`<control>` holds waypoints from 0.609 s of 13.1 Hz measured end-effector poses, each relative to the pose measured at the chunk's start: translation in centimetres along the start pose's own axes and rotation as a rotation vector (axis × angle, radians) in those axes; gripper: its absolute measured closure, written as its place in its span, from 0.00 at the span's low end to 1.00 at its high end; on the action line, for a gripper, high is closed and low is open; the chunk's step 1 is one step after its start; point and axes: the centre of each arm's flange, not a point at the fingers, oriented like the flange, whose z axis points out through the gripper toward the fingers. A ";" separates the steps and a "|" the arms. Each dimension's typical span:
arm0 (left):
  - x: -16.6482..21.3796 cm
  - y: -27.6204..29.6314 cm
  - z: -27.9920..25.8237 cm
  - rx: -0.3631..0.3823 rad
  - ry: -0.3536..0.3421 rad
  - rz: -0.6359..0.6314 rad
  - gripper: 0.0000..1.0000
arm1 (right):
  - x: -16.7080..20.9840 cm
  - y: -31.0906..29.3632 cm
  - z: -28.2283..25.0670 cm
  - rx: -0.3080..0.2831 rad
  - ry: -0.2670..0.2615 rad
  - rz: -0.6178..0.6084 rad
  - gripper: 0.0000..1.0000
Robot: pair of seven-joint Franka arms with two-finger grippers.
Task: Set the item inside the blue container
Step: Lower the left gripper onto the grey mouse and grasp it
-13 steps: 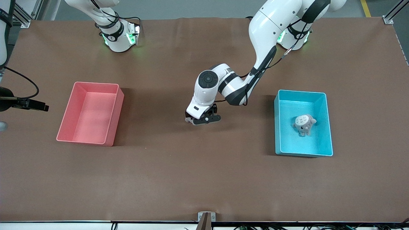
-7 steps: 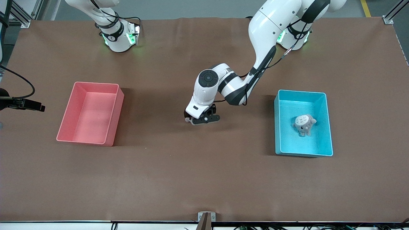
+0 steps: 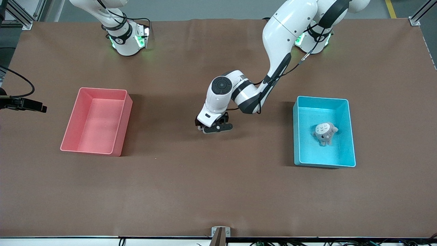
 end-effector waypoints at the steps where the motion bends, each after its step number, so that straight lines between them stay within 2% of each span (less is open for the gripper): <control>1: -0.1 0.0 0.3 0.002 -0.002 0.001 0.00 | -0.1 0.0 -0.2 0.000 0.003 -0.001 0.00; 3: -0.2 -0.1 0.5 0.004 -0.004 0.001 0.03 | -0.4 0.0 -0.6 0.001 0.011 -0.003 0.00; 5: 0.1 -0.1 0.4 0.002 -0.001 -0.001 0.26 | -0.7 -0.2 -1.0 0.004 0.016 -0.008 0.00; 8: 0.3 0.2 0.0 -0.007 0.005 -0.003 0.55 | -0.7 -0.3 -1.0 0.007 0.016 -0.014 0.00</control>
